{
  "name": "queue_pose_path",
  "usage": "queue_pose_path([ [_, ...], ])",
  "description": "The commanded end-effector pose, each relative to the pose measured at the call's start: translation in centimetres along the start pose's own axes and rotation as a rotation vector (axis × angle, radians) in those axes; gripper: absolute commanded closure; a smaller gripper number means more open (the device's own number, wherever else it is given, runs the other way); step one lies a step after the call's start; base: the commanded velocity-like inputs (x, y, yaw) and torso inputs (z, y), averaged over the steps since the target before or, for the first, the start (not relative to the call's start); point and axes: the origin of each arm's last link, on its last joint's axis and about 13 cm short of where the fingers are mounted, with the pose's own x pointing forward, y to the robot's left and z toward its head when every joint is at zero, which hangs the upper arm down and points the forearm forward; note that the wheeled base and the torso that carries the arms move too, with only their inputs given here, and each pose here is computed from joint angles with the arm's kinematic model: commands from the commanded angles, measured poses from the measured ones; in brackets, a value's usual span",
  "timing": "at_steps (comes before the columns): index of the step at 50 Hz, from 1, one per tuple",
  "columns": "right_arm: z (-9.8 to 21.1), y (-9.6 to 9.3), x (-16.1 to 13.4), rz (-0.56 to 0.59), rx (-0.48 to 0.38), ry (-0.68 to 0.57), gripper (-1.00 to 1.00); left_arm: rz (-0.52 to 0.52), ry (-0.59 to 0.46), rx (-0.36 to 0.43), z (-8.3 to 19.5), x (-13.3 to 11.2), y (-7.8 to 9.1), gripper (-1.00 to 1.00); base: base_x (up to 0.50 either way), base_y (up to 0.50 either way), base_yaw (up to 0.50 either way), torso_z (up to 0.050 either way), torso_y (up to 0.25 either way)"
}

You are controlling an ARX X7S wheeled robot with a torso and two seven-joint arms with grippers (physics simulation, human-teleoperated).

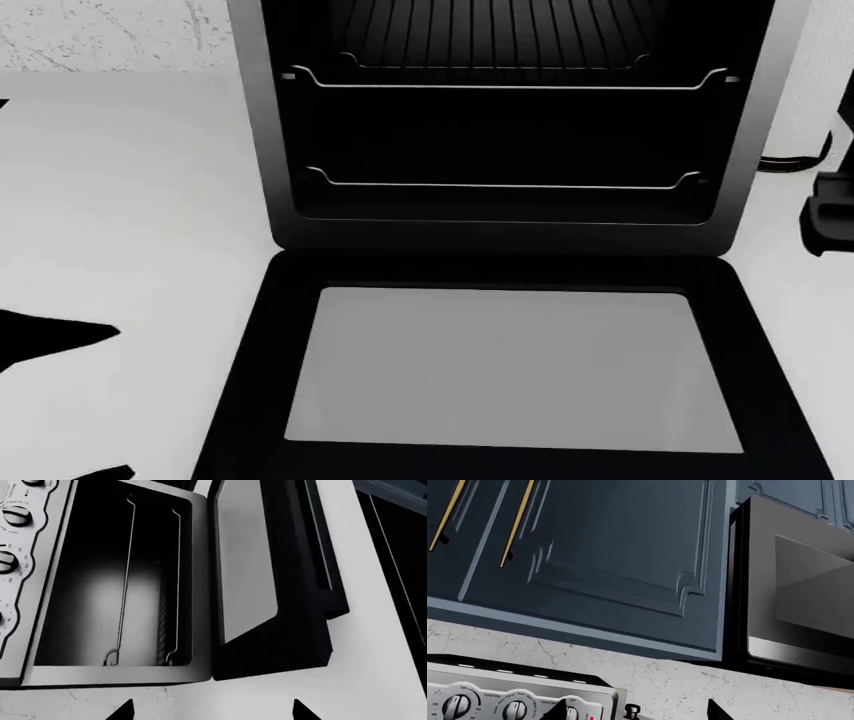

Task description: Close the toaster oven door.

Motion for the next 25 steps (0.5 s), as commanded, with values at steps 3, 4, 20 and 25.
queue_pose_path([
  [3, 0.2, 0.0, 0.0, -0.001, 0.002, -0.005, -1.0, -0.057, 0.011, -0.002, 0.1, -0.2, -1.3, -1.0, 0.0, 0.0, 0.0, 0.0, 0.0],
  [4, 0.2, 0.0, 0.0, 0.0, 0.002, -0.005, -1.0, -0.062, 0.008, -0.005, 0.1, -0.1, -1.5, -1.0, 0.0, 0.0, 0.0, 0.0, 0.0],
  [20, 0.0, 0.0, 0.0, -0.005, 0.003, -0.002, -1.0, -0.075, -0.012, -0.004, -0.5, 1.1, -1.9, -1.0, 0.0, 0.0, 0.0, 0.0, 0.0],
  [25, 0.1, 0.0, -0.1, -0.006, 0.002, -0.002, -1.0, -0.08, -0.02, -0.003, -0.7, 1.7, -2.1, -1.0, 0.0, 0.0, 0.0, 0.0, 0.0],
])
